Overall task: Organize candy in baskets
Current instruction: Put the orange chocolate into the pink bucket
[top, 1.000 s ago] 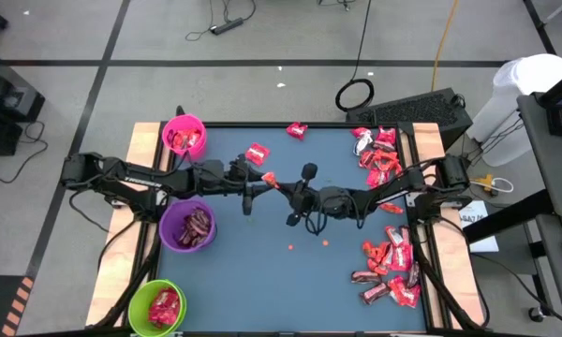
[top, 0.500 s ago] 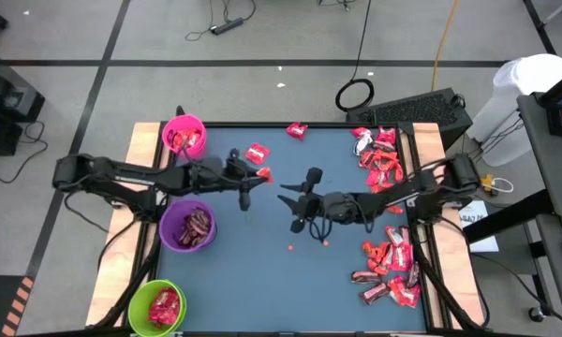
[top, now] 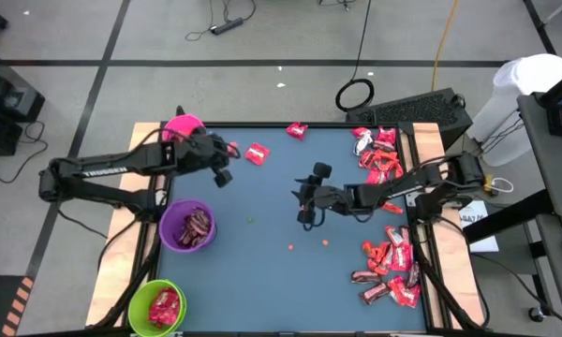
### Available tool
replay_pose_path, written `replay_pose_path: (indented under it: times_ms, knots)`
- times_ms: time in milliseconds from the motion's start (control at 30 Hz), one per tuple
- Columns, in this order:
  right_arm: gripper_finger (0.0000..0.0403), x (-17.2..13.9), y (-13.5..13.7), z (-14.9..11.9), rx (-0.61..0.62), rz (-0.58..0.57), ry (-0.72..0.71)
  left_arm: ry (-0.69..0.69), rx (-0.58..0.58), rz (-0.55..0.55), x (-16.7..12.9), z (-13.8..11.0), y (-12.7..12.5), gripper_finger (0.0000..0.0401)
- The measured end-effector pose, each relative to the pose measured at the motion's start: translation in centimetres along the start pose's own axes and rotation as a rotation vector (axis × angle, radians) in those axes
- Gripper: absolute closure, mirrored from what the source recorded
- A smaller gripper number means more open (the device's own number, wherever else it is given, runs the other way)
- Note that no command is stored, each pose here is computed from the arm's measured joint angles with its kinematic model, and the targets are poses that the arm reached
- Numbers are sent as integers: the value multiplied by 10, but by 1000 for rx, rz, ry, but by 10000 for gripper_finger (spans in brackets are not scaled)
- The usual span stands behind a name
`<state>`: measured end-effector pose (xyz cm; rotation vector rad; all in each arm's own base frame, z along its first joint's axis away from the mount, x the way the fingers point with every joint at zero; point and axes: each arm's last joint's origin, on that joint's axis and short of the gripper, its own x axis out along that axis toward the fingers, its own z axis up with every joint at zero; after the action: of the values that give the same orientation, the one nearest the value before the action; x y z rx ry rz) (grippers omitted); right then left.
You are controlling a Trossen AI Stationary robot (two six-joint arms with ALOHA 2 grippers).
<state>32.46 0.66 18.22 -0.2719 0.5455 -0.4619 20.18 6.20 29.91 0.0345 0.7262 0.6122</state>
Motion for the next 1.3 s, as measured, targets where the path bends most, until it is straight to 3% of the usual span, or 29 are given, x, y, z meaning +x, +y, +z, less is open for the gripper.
replay_pose_path:
  times_ms: [233,567,800,1000,1133,1300]
  knots:
    - [248,19,2,-18,28,-18,81,243,-42,274,4,-20,43,322]
    - [248,24,6,-24,53,-20,96,378,-215,476,12,-37,100,321]
    - [248,24,6,-24,53,-20,96,477,-231,516,28,-46,117,309]
    - [248,24,6,-24,53,-20,96,557,-203,440,40,-53,120,234]
    - [248,24,6,-24,53,-21,96,523,-196,419,38,-48,119,187]
    - [248,24,5,-24,56,-24,96,371,-197,363,22,-31,110,164]
